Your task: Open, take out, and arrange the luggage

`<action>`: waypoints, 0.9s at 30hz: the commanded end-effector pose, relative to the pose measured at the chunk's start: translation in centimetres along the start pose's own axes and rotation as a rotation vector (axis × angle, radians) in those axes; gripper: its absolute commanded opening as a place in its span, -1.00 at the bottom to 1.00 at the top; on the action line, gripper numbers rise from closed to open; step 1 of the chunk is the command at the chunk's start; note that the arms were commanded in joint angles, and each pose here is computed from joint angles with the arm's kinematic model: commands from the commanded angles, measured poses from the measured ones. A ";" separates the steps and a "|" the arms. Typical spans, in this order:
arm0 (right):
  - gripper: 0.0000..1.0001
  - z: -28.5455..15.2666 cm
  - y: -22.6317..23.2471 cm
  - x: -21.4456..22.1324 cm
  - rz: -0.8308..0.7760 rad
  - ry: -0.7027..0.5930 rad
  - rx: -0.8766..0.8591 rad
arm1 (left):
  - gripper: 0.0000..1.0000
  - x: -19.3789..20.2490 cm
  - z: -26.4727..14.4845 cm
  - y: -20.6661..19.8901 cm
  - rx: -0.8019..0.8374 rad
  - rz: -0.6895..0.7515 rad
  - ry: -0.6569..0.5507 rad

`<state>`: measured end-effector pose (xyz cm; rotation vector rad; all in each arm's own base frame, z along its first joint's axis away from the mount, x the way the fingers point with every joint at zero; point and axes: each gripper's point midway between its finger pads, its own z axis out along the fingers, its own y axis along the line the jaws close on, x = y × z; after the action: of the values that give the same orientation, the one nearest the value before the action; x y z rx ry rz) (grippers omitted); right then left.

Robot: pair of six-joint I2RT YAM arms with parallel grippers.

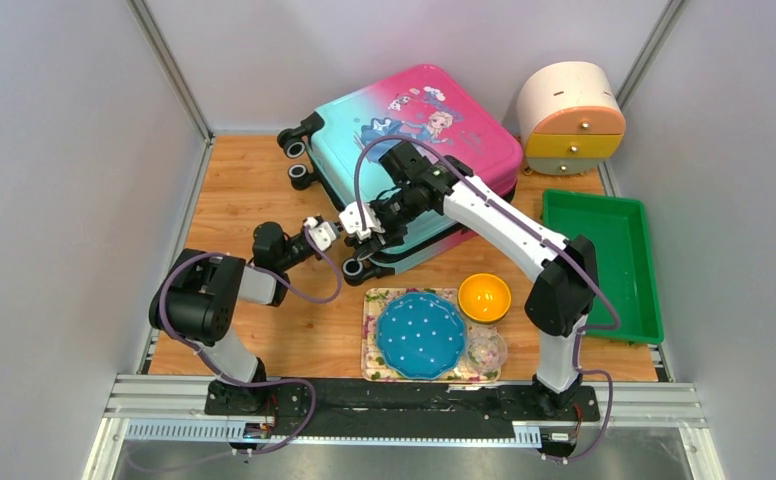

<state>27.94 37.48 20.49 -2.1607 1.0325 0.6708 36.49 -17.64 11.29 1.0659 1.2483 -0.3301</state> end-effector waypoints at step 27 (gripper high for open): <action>-1.00 -9.4 5.8 9.1 0.064 0.285 -0.056 | -1.00 5.8 -12.1 18.7 -0.692 -0.076 0.227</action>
<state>28.71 32.97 20.04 -2.2335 0.9570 0.6332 42.59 -7.44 12.98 0.7662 1.4165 -0.1930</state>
